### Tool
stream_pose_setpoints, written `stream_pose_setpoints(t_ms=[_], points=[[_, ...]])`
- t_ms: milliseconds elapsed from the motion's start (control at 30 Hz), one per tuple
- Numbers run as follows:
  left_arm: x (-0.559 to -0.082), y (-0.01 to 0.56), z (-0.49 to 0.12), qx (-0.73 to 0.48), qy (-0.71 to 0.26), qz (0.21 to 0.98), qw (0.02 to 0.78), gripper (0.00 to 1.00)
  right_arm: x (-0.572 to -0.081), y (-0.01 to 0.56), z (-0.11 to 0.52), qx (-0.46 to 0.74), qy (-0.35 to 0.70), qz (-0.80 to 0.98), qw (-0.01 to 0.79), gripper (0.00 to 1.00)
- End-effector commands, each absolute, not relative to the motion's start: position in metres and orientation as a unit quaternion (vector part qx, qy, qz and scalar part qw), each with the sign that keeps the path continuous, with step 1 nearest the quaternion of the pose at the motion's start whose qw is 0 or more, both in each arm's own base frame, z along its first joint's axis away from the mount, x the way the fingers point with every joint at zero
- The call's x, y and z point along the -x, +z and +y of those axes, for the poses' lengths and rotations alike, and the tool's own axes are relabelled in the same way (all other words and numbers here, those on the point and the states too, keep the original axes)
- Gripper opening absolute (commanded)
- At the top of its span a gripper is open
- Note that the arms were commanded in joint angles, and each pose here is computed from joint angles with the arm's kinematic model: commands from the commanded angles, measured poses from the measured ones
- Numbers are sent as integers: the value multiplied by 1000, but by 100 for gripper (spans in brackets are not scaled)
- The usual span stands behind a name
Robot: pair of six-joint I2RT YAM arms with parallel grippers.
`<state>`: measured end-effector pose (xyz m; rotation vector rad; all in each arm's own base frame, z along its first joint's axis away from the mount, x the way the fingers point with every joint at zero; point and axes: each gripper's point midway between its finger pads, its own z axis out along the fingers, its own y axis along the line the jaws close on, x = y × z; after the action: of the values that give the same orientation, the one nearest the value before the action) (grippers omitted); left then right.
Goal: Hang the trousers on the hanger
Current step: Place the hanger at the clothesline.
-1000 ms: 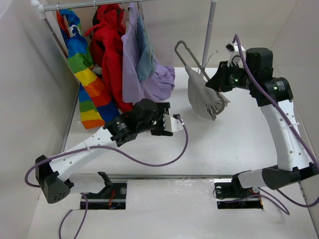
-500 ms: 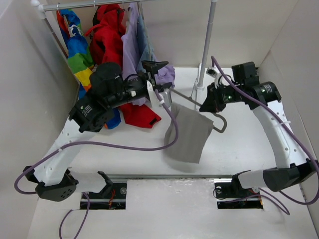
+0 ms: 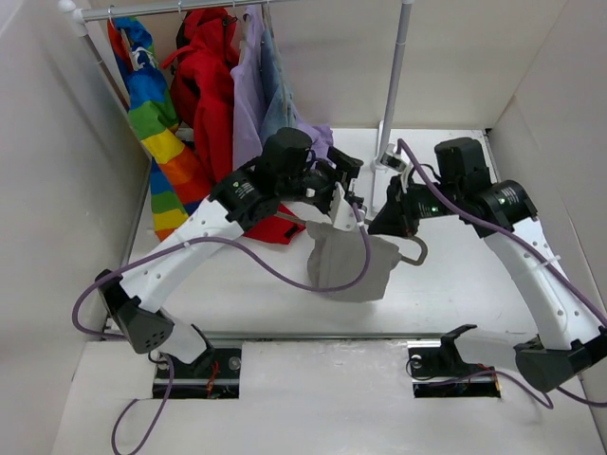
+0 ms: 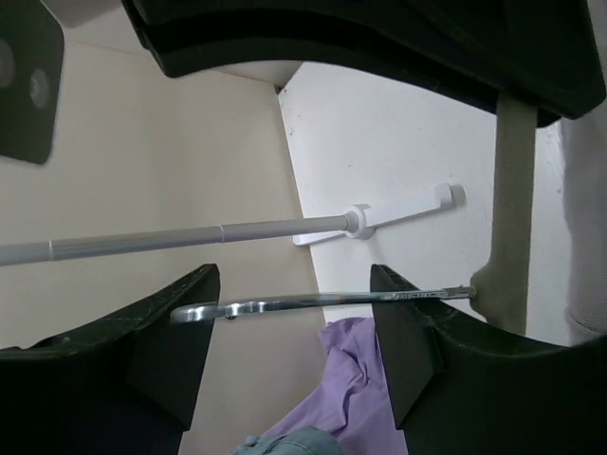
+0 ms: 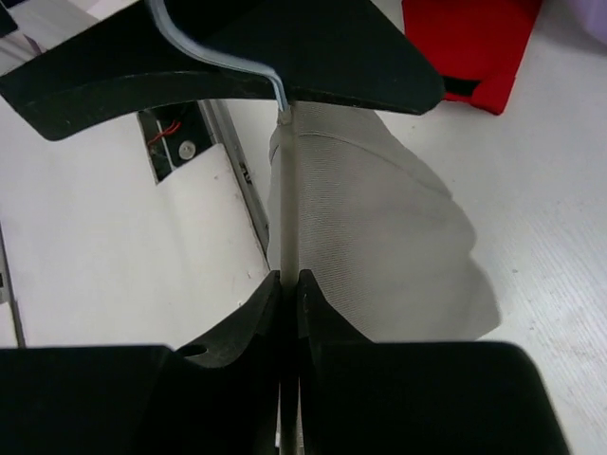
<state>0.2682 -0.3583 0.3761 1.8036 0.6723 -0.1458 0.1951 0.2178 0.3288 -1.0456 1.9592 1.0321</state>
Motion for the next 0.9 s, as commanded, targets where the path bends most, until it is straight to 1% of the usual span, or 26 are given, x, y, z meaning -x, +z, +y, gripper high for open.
stream_pose_setpoints(t_ms=[0,133,200,233,300,333,367,400,433,600,700,733,867], points=[[-248,415,-363,-750,-79,236,613,61,-187,358,235,436,429,692,384,0],[-245,422,-365,-738,-94,235,625,61,-188,351,238,434,430,694,380,0],[-238,434,-360,-731,-96,227,636,55,-186,346,241,433,434,697,372,0],[-238,429,-361,-733,-98,230,633,46,-186,348,239,433,431,697,377,0],[-227,440,-356,-726,-111,223,641,36,-186,348,239,433,431,697,377,0],[-227,437,-355,-729,-113,227,636,30,-188,345,239,431,427,699,378,0],[-222,436,-352,-731,-122,229,632,15,-188,345,239,431,427,699,378,0],[-221,433,-352,-733,-124,232,628,3,-188,345,239,428,429,701,376,0],[-219,436,-350,-729,-127,235,630,0,-191,346,239,427,425,701,382,0],[-237,423,-335,-722,-93,302,616,0,-204,342,234,395,410,724,389,0],[-255,413,-324,-707,-50,358,608,0,-215,340,226,368,394,743,396,0],[-268,412,-313,-690,-21,394,607,0,-219,339,224,364,385,748,400,0],[-298,397,-296,-657,41,486,574,0,-233,338,210,320,353,775,415,0]])
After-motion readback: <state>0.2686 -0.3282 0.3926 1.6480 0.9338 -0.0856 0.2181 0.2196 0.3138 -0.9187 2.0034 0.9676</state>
